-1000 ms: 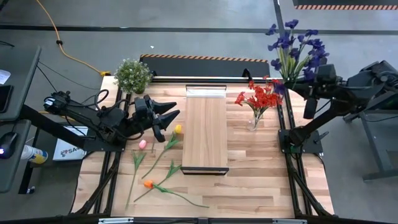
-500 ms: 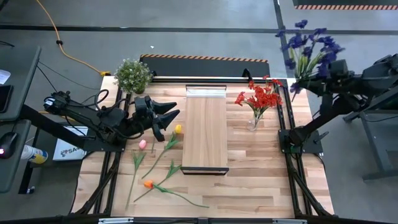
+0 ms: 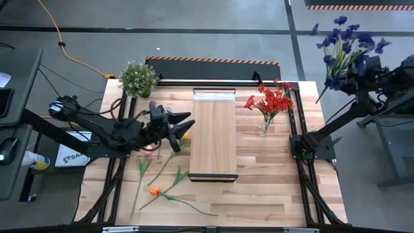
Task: Pick and place flowers into a vace then onto a shelf
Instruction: Put the violet flowers into the right transparent vase
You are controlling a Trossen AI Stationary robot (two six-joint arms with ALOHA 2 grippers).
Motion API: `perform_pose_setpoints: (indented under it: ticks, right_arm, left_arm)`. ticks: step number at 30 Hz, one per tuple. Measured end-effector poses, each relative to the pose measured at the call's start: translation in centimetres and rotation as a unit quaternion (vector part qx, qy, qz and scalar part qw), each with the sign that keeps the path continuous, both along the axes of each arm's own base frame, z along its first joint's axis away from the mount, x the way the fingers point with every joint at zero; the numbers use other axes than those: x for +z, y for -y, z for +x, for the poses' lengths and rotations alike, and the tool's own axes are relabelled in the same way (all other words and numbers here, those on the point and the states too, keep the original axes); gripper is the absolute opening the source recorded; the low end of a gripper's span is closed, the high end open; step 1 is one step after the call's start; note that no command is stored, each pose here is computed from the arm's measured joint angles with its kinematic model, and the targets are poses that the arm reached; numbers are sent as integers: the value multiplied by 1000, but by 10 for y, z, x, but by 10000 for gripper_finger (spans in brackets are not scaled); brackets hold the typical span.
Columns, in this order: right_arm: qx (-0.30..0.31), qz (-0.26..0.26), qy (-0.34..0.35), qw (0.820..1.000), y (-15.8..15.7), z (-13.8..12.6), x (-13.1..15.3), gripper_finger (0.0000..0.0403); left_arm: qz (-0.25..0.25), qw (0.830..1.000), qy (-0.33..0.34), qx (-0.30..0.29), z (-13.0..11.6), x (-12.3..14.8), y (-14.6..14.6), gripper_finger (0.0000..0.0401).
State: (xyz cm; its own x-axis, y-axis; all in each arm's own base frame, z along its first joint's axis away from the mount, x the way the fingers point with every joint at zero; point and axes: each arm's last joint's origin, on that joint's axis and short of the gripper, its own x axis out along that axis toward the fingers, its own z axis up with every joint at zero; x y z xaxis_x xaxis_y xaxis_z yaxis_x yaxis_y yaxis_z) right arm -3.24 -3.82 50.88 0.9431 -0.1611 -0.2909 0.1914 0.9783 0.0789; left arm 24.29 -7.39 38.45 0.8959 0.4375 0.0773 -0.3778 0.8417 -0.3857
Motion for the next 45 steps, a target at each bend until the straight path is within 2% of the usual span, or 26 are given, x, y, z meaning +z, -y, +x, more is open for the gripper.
perform_pose_setpoints:
  ticks: [7, 15, 22, 30, 38, 45]
  right_arm:
    - [7, 2, -4, 1000, 6, -13, -31, 0]
    - [38, 21, 6, 999, 3, -10, -73, 0]
    - [54, 34, 38, 997, -9, 10, -112, 0]
    - [62, 1, 106, 992, -29, 47, -144, 0]
    - [-23, -76, 136, 988, -47, 89, -177, 0]
    - [-125, -105, 111, 980, -49, 100, -203, 0]
  left_arm:
    - [-2, 999, -11, 33, 5, -6, 1, 211]
    - [-5, 998, -11, 57, 4, -5, -1, 211]
    - [-5, 998, -12, 65, 4, -6, -1, 211]
    - [-1, 998, -16, 67, 4, -6, -1, 211]
    - [0, 998, -17, 67, 4, -6, -1, 211]
    - [1, 998, -18, 64, 4, -6, -1, 211]
